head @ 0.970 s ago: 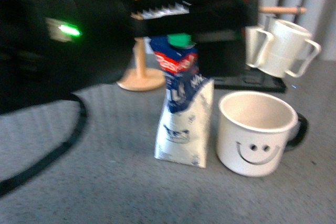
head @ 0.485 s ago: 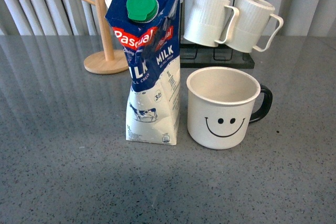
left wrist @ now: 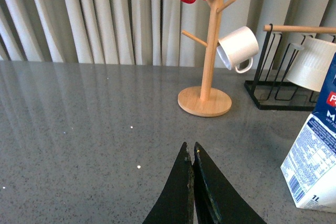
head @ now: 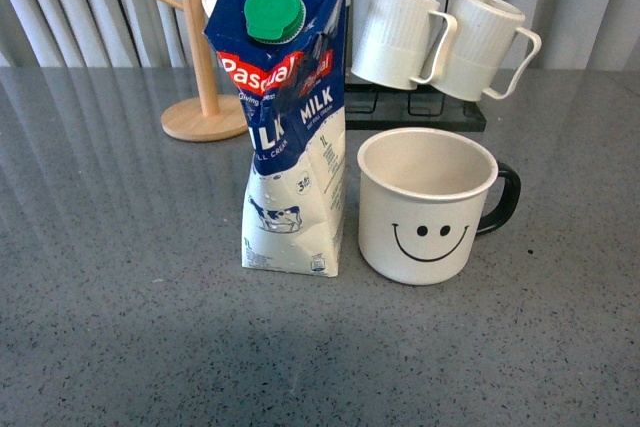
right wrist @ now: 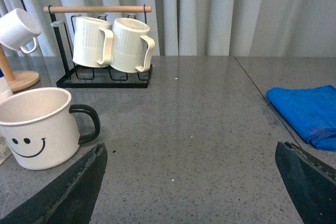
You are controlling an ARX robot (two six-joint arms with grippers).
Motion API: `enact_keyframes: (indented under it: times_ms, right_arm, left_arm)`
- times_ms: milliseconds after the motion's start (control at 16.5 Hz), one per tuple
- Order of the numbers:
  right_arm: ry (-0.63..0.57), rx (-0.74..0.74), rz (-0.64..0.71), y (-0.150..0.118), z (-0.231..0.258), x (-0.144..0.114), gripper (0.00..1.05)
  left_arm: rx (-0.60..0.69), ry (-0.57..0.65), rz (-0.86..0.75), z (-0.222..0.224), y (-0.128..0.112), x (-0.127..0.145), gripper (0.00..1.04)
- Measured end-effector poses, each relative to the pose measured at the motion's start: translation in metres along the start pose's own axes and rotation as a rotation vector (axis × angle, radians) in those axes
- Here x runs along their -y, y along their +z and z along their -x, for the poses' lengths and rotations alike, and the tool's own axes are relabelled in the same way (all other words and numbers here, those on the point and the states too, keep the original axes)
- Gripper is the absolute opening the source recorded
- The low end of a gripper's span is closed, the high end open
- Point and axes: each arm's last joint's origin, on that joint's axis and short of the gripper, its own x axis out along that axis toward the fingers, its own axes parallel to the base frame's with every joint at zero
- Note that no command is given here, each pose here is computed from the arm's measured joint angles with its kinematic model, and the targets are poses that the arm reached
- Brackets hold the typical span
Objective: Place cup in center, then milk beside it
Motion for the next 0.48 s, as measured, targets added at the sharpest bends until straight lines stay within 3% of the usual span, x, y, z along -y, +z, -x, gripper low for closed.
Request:
enact_keyframes:
  times_ms: [485]
  right_arm:
    - [0.000,0.000,0.000,0.000,0.000,0.000,0.98]
  left_arm:
    - [-0.003,0.002,0.000,0.020,-0.030,-0.001,0.01]
